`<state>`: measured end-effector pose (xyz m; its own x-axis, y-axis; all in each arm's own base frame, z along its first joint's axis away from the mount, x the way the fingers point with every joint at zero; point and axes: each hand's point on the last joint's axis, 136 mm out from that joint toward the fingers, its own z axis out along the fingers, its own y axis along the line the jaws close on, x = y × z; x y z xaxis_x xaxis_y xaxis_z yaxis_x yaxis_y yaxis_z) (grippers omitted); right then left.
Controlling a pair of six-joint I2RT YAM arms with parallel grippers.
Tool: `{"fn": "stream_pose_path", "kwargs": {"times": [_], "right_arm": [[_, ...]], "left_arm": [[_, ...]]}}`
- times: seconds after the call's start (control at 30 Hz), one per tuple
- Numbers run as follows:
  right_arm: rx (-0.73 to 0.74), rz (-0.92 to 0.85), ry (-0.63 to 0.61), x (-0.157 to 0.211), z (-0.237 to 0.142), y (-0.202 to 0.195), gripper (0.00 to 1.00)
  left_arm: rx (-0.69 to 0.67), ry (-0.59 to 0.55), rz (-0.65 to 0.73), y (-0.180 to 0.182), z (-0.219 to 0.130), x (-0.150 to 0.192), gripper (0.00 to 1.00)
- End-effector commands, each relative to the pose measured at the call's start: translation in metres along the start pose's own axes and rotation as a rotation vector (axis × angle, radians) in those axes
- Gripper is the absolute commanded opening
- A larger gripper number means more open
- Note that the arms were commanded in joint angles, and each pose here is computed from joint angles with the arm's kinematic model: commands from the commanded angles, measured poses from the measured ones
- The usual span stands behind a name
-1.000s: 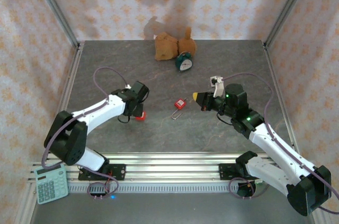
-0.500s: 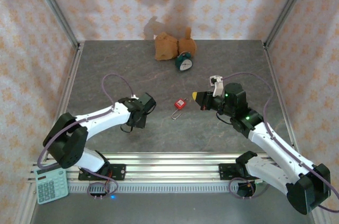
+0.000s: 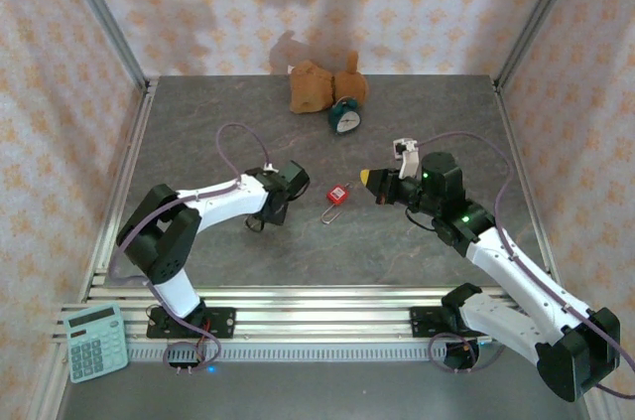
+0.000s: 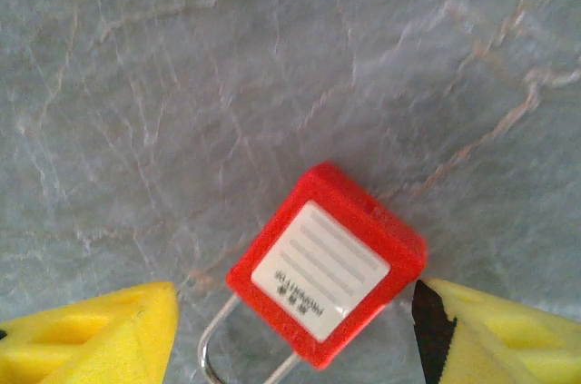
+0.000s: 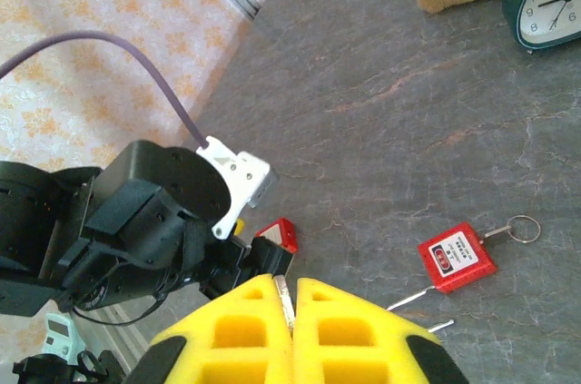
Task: Unlock with the key
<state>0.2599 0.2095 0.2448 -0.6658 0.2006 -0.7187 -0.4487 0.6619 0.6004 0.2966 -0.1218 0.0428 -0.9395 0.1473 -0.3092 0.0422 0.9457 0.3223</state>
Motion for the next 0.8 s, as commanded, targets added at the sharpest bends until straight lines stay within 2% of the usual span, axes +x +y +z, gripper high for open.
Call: {"fn": "stream_pose_path", "kwargs": {"times": [0.0,0.23,0.5,0.67,0.77], "right_arm": [[-0.020,-0.038,-0.042,-0.015,-0.008,0.012,0.03],[-0.017,-0.041,-0.041,-0.015,-0.009,0.012,0.03],[-0.019,-0.033,-0.041,-0.012,-0.007,0.010,0.03],[-0.027,-0.030,-0.039,-0.012,-0.004,0.010,0.03],[-0.033,-0.030,-0.040,-0.013,-0.003,0.011,0.03]], "left_arm": [[-0.053,-0.024,0.000,0.012,0.006,-0.018,0.71],[-0.044,-0.028,-0.026,0.026,0.000,-0.025,0.72],[0.098,0.048,-0.074,0.015,-0.002,0.008,0.72],[0.172,0.101,-0.033,0.007,-0.009,0.021,0.72],[0.166,0.127,0.006,0.008,-0.012,0.020,0.71]]}}
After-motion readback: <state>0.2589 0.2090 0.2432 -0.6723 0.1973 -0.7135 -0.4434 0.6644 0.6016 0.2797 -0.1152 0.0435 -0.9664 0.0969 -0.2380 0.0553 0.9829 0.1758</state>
